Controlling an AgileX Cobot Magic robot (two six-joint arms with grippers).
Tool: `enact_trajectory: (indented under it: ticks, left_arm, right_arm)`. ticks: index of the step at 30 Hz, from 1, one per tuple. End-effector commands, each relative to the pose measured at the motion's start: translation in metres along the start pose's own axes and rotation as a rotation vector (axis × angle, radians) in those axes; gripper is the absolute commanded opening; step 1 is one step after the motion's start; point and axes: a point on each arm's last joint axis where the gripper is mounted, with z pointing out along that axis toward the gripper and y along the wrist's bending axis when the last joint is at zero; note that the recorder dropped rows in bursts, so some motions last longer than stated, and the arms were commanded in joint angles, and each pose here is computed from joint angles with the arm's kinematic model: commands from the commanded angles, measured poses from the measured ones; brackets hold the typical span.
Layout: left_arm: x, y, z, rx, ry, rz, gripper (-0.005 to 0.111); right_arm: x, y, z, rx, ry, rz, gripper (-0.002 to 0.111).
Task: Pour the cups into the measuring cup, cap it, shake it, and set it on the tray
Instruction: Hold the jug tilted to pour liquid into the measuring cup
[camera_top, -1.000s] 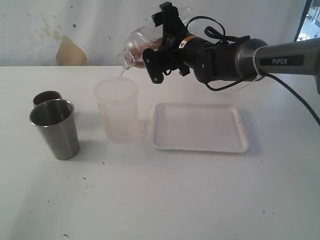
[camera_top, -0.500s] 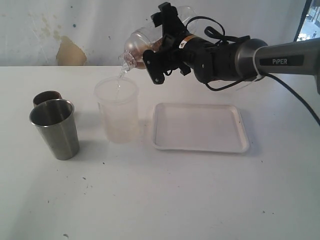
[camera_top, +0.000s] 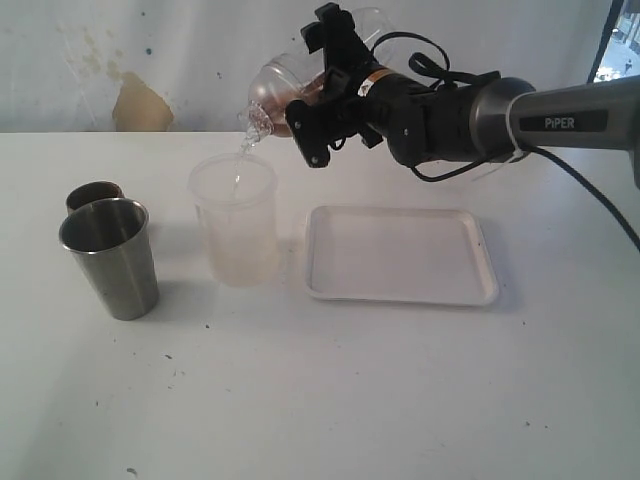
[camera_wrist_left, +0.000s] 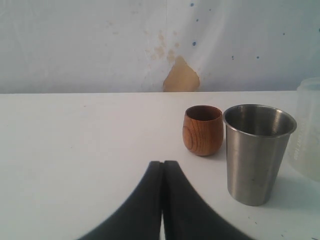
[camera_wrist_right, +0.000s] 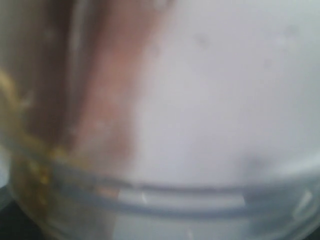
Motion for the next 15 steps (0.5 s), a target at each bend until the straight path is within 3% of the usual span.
enact_trajectory:
  ticks: [1, 15]
  left_arm:
    - [0.0005, -0.0003, -0.0001, 0.004, -0.009, -0.009, 0.0]
    - [0.0005, -0.0003, -0.0001, 0.004, -0.009, -0.009, 0.0]
  right_arm:
    - [0.0073, -0.0202, -0.0039, 0.095, 0.039, 0.001, 0.0]
    - [0.0026, -0.0236, -0.0043, 0.118, 0.036, -0.033, 0.0]
